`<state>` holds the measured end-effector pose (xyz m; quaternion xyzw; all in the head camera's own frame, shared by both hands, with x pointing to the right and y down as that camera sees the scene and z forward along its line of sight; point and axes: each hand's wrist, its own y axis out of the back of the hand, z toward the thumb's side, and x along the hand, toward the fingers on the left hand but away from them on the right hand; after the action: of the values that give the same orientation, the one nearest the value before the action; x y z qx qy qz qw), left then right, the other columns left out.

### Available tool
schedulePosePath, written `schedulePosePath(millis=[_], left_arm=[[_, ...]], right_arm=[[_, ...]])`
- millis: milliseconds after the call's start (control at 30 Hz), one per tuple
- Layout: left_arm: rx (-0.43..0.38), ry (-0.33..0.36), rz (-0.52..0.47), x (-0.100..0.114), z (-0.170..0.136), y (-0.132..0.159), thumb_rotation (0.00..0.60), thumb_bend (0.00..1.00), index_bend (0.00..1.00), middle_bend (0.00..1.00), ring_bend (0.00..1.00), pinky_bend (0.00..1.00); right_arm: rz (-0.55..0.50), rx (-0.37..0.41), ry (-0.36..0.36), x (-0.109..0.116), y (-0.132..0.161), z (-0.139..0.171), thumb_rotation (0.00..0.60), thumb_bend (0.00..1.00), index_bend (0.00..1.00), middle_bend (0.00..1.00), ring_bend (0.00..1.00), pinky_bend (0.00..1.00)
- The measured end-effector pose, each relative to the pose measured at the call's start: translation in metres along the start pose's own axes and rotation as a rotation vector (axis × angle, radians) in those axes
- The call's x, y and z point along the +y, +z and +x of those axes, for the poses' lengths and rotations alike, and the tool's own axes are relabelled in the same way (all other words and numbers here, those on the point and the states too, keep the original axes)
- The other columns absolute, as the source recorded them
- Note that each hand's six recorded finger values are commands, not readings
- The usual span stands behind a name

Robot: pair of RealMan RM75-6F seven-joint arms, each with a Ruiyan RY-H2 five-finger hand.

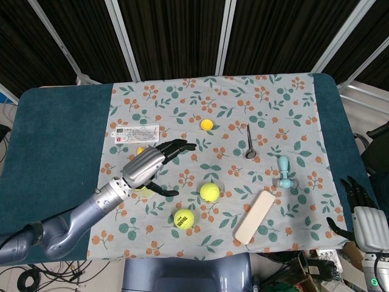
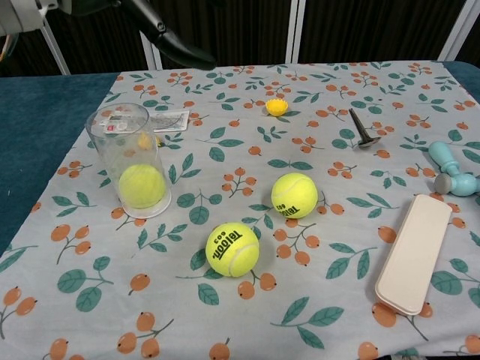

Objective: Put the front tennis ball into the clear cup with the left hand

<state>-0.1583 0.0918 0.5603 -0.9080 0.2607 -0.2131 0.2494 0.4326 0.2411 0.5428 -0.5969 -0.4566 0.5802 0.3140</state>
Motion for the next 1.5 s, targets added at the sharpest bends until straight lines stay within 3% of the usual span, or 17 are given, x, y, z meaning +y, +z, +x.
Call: schedulePosePath(millis=[233, 633, 1500], left_arm=[[-0.008, -0.150, 0.028, -0.020, -0.019, 0.008, 0.600, 0.04, 0.07, 0.12, 0.06, 0.14], [-0.016, -0.329, -0.022, -0.064, -0.034, 0.009, 0.600, 0.04, 0.07, 0.10, 0.04, 0.13], [0.045, -0.455, 0.006, -0.144, -0.029, -0.034, 0.600, 0.04, 0.06, 0.12, 0.04, 0.13]], right_arm=[[0.002, -0.002, 0.000, 0.000, 0.000, 0.000, 0.600, 0.17, 0.00, 0.00, 0.07, 0.24], [0.000, -0.003, -0.004, 0.000, 0.000, 0.000, 0.600, 0.17, 0.00, 0.00, 0.07, 0.24], [-0.006, -0.007, -0.007, 0.002, -0.002, -0.001, 0.600, 0.17, 0.00, 0.00, 0.07, 0.24]])
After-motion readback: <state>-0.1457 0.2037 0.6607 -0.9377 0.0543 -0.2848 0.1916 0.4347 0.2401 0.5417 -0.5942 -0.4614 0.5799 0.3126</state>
